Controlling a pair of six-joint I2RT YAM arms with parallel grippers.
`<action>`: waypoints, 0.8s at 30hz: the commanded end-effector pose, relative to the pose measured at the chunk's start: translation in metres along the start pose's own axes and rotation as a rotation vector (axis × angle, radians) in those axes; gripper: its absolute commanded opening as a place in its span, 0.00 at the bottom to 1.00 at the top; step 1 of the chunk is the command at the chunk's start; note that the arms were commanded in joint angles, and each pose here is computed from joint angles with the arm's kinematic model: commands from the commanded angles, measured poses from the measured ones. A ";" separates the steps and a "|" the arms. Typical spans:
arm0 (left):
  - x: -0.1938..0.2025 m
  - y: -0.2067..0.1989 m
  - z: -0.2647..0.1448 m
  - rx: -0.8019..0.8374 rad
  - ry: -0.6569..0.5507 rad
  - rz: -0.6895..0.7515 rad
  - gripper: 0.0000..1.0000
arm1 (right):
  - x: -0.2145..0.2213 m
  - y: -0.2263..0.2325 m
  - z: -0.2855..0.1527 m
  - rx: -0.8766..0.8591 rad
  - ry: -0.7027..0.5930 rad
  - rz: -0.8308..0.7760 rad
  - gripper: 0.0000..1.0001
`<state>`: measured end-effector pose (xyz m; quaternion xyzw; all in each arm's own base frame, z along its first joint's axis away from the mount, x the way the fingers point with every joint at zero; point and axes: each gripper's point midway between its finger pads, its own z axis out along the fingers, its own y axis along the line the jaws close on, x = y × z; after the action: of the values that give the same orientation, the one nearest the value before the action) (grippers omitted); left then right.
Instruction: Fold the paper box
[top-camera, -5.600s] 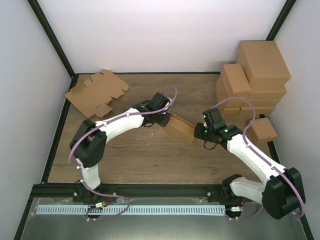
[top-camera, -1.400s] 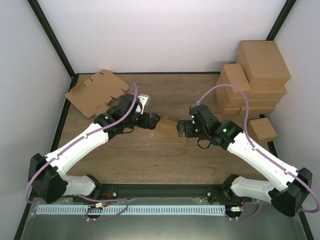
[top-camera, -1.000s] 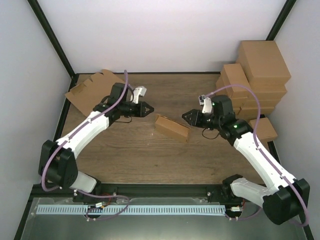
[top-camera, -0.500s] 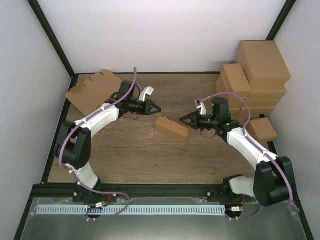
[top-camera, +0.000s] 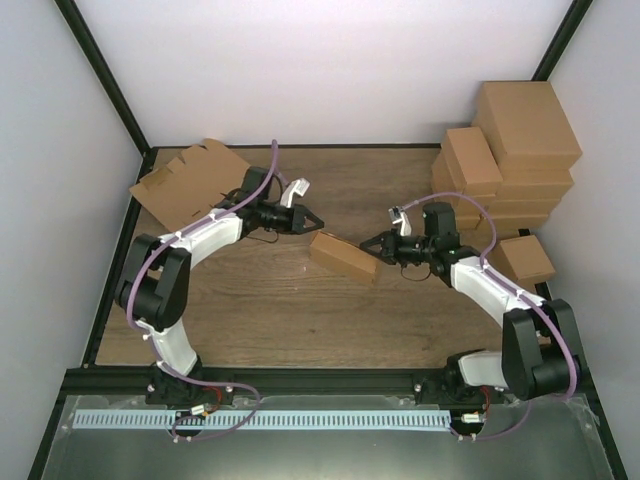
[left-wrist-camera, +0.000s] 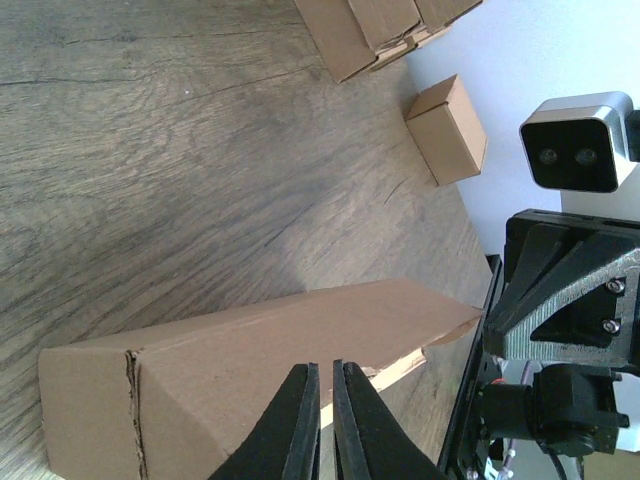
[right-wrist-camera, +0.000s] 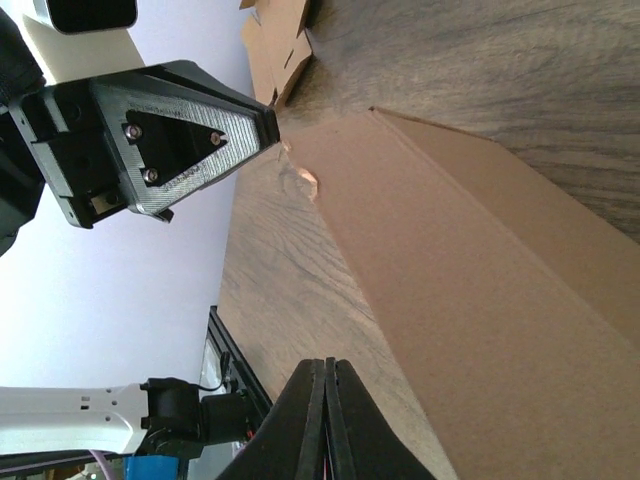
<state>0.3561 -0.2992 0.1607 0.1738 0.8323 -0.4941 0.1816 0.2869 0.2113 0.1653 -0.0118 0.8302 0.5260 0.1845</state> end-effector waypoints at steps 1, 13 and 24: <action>0.002 0.007 0.004 0.020 0.005 0.003 0.06 | -0.009 -0.007 -0.005 -0.005 -0.024 -0.032 0.01; 0.017 0.017 0.007 0.015 0.017 -0.026 0.05 | 0.003 -0.023 -0.002 -0.018 0.007 -0.016 0.01; 0.034 0.026 0.009 0.011 0.032 -0.056 0.05 | 0.020 -0.041 0.002 -0.011 0.030 0.015 0.01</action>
<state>0.3440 -0.2953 0.1348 0.1635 0.8338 -0.5021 0.1614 0.2812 0.2021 0.1393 -0.0217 0.8251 0.5361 0.1771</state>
